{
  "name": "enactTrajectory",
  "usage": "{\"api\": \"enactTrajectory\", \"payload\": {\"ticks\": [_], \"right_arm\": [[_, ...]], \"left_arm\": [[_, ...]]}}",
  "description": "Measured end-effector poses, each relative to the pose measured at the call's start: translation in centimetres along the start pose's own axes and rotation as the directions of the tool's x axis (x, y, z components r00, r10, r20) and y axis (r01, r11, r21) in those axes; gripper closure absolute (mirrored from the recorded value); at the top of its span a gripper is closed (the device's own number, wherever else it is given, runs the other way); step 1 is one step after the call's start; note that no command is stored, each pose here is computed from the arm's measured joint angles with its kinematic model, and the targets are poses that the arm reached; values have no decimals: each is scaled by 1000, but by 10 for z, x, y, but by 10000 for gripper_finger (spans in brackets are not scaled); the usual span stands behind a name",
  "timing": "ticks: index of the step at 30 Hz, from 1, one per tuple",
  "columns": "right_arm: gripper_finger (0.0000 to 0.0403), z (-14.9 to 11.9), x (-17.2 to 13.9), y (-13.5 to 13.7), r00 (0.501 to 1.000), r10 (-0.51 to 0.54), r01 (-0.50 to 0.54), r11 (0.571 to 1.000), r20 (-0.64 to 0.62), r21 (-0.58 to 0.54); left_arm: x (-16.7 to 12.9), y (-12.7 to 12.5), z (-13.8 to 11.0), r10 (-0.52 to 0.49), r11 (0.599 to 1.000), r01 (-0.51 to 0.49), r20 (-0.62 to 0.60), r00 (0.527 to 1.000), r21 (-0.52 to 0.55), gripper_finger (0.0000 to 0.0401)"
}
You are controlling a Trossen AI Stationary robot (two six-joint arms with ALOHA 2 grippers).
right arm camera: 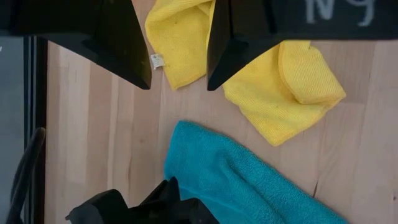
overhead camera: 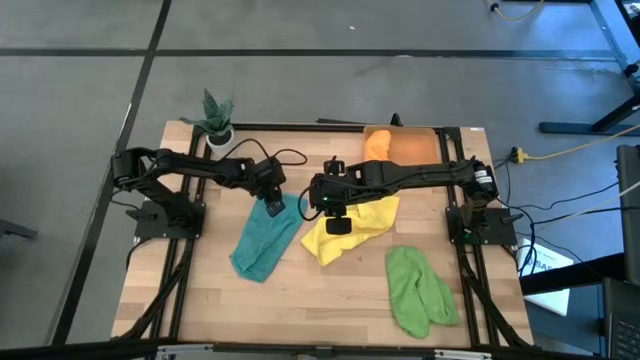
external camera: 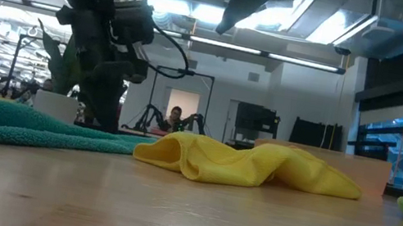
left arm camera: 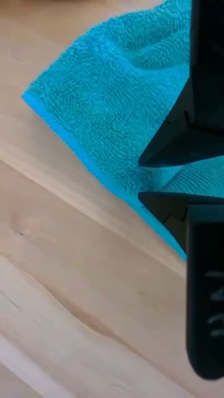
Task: Roll microfiber towels into tight, uniform cylinder then place into a basket
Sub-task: Roll the blue microfiber towel
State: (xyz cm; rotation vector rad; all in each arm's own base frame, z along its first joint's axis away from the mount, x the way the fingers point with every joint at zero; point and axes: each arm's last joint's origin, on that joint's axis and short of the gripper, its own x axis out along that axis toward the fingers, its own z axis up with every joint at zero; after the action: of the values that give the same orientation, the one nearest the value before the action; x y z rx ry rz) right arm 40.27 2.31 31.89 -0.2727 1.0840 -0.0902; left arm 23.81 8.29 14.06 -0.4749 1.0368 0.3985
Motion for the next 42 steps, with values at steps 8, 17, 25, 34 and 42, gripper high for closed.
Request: {"api": "enactTrajectory", "payload": {"ticks": [8,17,25,34,42], "right_arm": [[246,0,0,0,1000,0,0,1000,0,0],[246,0,0,0,1000,0,0,1000,0,-1],[246,0,0,0,1000,0,0,1000,1,-1],[246,0,0,0,1000,0,0,1000,1,0],[246,0,0,0,1000,-1,1,1000,5,1]], "left_arm": [[0,-2,0,-6,1000,6,5,1000,4,337],[0,-12,-2,-78,993,79,-15,997,83,337],[1,-14,-3,-16,994,16,2,1000,112,391],[-2,-12,-7,13,992,-9,-29,1000,124,401],[-22,-14,-9,13,991,-12,-11,1000,132,401]]}}
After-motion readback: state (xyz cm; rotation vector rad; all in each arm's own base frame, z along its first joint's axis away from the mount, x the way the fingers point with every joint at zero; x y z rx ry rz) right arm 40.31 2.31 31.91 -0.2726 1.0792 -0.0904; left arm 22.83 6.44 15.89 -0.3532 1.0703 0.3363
